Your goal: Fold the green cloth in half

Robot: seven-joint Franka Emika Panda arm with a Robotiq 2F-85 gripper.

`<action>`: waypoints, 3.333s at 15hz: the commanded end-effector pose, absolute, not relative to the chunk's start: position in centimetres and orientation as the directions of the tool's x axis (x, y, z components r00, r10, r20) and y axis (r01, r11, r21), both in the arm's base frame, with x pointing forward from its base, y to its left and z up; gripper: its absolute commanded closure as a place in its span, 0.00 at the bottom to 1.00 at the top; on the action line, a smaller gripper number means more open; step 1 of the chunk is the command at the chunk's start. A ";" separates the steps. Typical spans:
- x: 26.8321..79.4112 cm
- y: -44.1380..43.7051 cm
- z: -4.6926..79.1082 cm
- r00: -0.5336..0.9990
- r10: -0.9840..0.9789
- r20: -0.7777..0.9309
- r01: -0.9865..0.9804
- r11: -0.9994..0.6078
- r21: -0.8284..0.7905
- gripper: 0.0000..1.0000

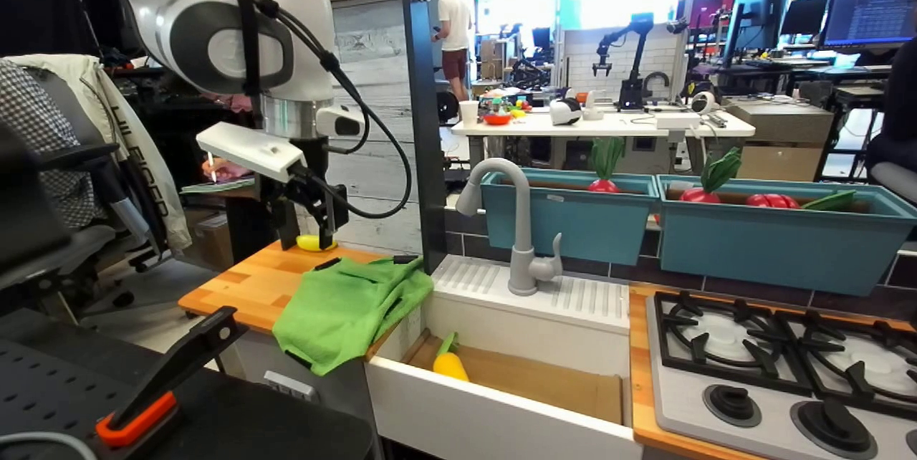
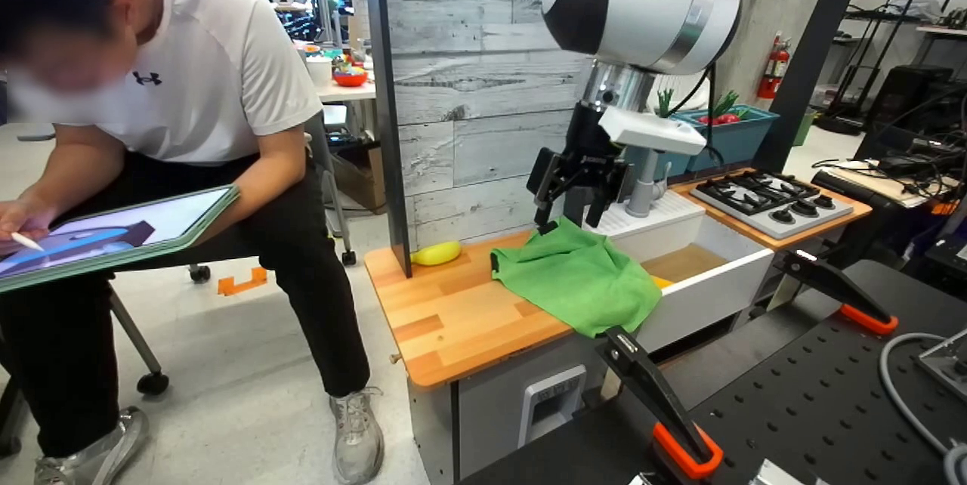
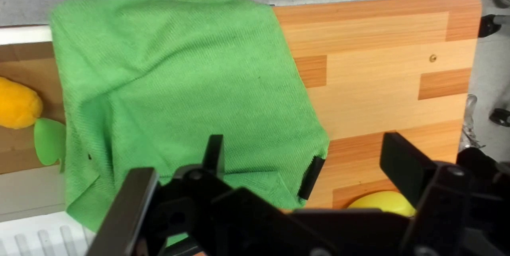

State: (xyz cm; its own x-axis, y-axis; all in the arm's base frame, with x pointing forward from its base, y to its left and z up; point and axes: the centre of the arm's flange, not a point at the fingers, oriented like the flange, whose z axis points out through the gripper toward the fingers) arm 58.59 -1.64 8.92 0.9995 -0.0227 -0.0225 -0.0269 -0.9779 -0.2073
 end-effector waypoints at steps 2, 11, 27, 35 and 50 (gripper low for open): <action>62.5 0.9 4.4 1.000 -0.012 0.013 -0.010 -0.983 -0.183 0.00; 66.2 4.5 -0.7 0.999 -0.009 0.034 -0.003 -0.987 -0.159 0.00; 67.8 6.2 -2.7 0.999 0.017 0.044 0.023 -0.989 -0.144 0.99; 67.0 8.2 -0.5 0.994 0.090 0.055 0.097 -0.985 -0.144 0.98; 62.3 2.8 7.5 0.990 0.133 0.044 0.137 -0.981 -0.136 0.98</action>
State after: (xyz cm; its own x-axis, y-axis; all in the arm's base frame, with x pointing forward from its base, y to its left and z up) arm 64.73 5.84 5.87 0.9892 0.1332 0.0609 0.1409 -0.9792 -0.1461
